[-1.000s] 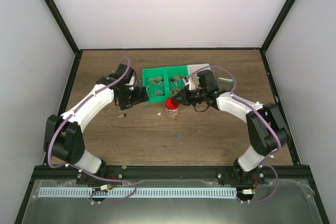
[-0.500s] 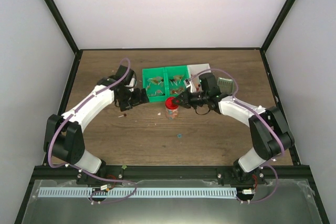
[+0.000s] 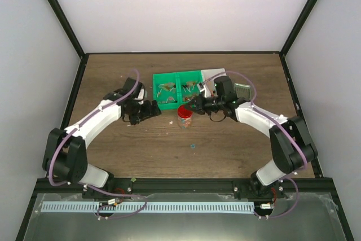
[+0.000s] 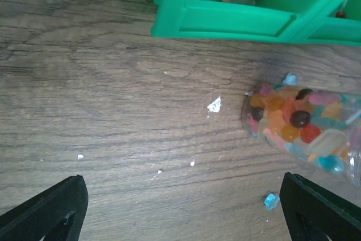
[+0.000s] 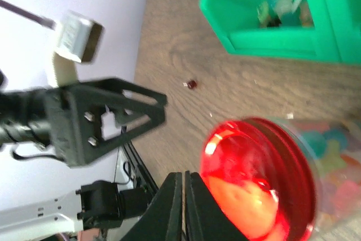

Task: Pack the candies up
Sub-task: Close the bottle lid on the packing bottle.

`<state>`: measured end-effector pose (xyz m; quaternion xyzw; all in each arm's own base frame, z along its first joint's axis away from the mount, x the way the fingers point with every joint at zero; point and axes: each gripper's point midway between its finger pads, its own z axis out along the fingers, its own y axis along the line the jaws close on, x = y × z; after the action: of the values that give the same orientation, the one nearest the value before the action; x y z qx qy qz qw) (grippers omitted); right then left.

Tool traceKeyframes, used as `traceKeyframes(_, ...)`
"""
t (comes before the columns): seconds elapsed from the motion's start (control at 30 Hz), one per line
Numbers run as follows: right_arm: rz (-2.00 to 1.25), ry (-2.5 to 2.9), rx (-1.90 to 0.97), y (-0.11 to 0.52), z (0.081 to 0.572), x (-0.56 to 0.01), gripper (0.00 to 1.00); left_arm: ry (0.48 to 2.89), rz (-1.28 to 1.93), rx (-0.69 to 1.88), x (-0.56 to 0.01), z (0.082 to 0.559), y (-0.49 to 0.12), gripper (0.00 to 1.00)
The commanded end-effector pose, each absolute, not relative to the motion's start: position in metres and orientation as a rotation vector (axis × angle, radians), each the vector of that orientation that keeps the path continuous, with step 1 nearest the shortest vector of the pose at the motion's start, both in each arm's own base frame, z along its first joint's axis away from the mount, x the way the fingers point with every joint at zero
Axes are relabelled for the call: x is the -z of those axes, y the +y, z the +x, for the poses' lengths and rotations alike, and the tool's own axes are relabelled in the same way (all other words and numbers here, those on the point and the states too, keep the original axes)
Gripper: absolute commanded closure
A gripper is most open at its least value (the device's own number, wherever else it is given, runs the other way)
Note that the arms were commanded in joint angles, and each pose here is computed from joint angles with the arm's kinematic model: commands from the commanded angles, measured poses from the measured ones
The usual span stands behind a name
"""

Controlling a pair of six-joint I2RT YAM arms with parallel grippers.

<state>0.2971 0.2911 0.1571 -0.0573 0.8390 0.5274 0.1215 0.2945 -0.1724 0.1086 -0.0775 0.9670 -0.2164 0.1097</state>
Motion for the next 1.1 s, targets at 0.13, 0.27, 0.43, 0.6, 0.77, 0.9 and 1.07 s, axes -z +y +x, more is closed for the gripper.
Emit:
traceKeyframes(0.13, -0.295, 2.215, -1.365, 0.288, 0.322, -0.246, 0.89, 2.433, -0.116, 0.774, -0.166, 0.306, -0.186, 0.05)
traceKeyframes(0.27, -0.286, 2.294, -1.458, 0.294, 0.311, -0.208, 0.91, 2.338, -0.085, 0.794, -0.183, 0.305, -0.184, 0.05)
traceKeyframes(0.43, -0.231, 2.369, -1.494, 0.293, 0.304, -0.166, 0.91, 2.342, -0.120, 0.814, -0.174, 0.297, -0.181, 0.00)
traceKeyframes(0.6, -0.211, 2.432, -1.470, 0.290, 0.301, -0.140, 0.91, 2.318, -0.103, 0.950, -0.171, 0.286, -0.192, 0.08)
traceKeyframes(0.77, -0.235, 2.366, -1.477, 0.291, 0.304, -0.165, 0.91, 2.256, -0.084, 0.899, -0.173, 0.291, -0.187, 0.04)
traceKeyframes(0.9, -0.282, 2.247, -1.432, 0.289, 0.311, -0.210, 0.91, 2.182, 0.086, 0.804, -0.178, 0.291, -0.194, 0.05)
traceKeyframes(1.07, -0.188, 2.109, -1.196, 0.263, 0.334, -0.261, 0.59, 2.113, 0.182, 0.912, -0.173, 0.281, -0.220, 0.02)
